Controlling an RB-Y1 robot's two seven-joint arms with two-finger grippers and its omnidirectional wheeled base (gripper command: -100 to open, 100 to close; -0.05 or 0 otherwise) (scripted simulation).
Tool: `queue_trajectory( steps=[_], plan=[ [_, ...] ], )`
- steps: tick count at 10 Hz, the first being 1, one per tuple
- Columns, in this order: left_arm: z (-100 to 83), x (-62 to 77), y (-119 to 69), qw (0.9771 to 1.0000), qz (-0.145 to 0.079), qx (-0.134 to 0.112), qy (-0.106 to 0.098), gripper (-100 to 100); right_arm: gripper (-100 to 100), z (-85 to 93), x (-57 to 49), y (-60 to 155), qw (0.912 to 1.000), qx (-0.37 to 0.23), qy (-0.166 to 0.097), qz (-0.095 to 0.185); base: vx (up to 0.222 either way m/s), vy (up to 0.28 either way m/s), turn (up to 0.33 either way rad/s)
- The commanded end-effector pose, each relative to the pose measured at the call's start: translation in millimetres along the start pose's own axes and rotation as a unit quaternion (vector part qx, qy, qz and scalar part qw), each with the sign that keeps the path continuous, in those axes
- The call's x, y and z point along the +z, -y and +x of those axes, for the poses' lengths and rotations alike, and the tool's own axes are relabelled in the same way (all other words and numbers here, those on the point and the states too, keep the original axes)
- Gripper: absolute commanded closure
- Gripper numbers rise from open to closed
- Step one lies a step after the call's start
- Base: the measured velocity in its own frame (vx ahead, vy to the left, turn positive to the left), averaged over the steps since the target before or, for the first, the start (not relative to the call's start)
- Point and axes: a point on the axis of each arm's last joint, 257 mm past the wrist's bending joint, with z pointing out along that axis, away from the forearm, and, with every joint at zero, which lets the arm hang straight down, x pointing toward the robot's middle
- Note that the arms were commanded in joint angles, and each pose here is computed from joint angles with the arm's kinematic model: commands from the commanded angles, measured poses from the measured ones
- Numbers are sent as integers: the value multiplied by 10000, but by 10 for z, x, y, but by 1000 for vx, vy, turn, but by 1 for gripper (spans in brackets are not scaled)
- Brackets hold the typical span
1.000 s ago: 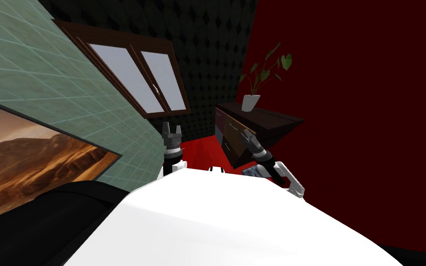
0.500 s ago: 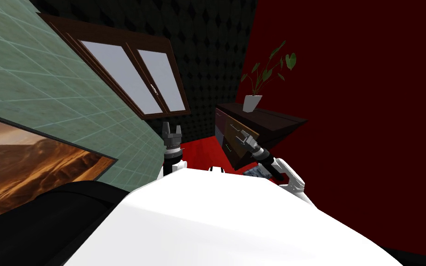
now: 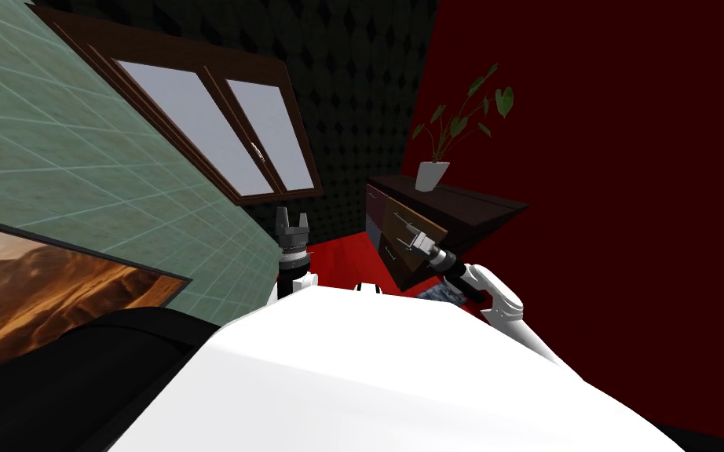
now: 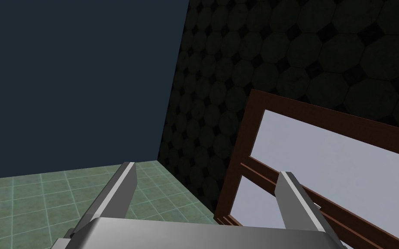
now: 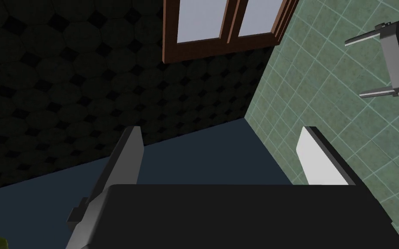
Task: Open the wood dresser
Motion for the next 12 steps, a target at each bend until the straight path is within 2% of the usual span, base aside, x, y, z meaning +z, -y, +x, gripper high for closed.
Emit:
queue_trajectory(
  steps=[1, 2, 3, 4, 5, 6, 7, 8, 9, 10, 11, 12],
  plan=[
    [0, 0, 0, 10000, 0, 0, 0, 0, -100, 215, -27, 55, 9977, -454, -461, -225, 66, 61, -53],
    [0, 0, 0, 10000, 0, 0, 0, 0, -100, 241, -30, 50, 9971, -509, -509, -240, 57, 52, -22],
    [0, 0, 0, 10000, 0, 0, 0, 0, -100, 364, -73, 104, 9932, -773, -792, -373, 58, 75, -49],
    [0, 0, 0, 10000, 0, 0, 0, 0, -100, 388, -77, 101, 9923, -824, -836, -387, 48, 62, -31],
    [0, 0, 0, 10000, 0, 0, 0, 0, -100, 509, -135, 171, 9863, -1090, -1125, -516, 57, 57, -41],
    [0, 0, 0, 10000, 0, 0, 0, 0, -100, 531, -141, 169, 9852, -1138, -1166, -530, 51, 51, -26],
    [0, 0, 0, 10000, 0, 0, 0, 0, -100, 643, -212, 257, 9773, -1396, -1453, -650, 58, 70, -50],
    [0, 0, 0, 10000, 0, 0, 0, 0, -100, 668, -220, 257, 9758, -1448, -1499, -666, 52, 64, -23],
    [0, 0, 0, 10000, 0, 0, 0, 0, -100, 772, -305, 361, 9659, -1705, -1787, -779, 58, 70, -45],
    [0, 0, 0, 10000, 0, 0, 0, 0, -100, 794, -314, 362, 9641, -1752, -1829, -794, 52, 57, -30],
    [0, 0, 0, 10000, 0, 0, 0, 0, -100, 886, -408, 480, 9525, -2001, -2114, -899, 54, 72, -43],
    [0, 0, 0, 10000, 0, 0, 0, 0, -100, 908, -419, 483, 9504, -2047, -2154, -914, 47, 67, -25]
  ],
)
